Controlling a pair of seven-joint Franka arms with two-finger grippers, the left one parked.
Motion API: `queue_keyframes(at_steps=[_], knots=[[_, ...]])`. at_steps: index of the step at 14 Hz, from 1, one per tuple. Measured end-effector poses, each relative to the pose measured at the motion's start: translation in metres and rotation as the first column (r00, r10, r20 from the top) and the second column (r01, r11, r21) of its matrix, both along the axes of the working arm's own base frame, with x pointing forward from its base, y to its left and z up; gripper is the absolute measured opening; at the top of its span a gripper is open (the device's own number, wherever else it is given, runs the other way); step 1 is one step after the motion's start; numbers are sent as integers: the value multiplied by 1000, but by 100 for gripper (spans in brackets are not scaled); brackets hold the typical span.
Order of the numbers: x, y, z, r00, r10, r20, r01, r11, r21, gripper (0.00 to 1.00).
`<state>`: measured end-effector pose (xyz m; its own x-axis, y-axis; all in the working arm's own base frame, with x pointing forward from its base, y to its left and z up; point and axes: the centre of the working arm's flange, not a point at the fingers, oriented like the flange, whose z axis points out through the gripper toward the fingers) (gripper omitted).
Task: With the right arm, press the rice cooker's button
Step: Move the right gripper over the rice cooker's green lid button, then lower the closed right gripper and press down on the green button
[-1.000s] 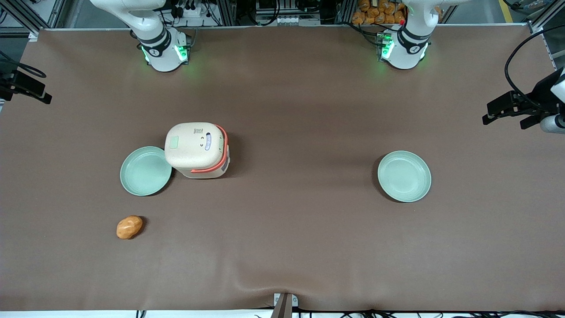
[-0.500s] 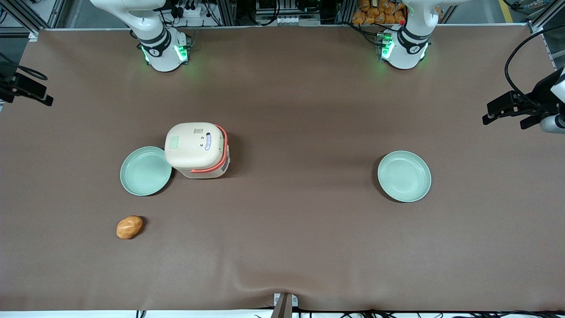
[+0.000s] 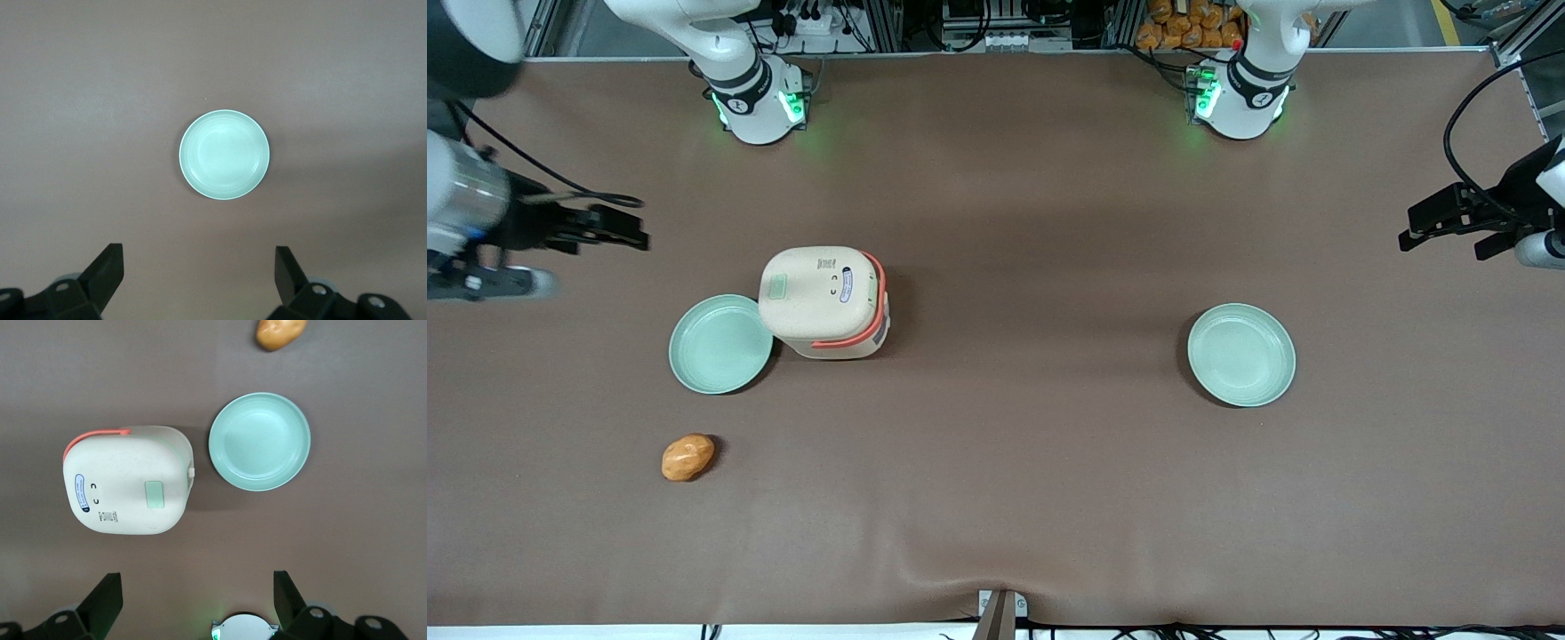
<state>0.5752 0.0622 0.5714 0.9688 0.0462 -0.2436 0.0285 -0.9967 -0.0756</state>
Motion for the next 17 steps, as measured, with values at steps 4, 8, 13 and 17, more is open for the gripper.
queue_keyframes(at_steps=[4, 8, 13, 17], knots=[[4, 39, -46, 999, 14, -46, -15, 1000, -20, 97], [-8, 69, -90, 994, 36, -99, -40, 998, -38, 67], [-23, 95, -126, 989, 48, -138, -56, 997, -59, 11], [-23, 109, -153, 997, 18, -77, -23, 998, -66, 1]])
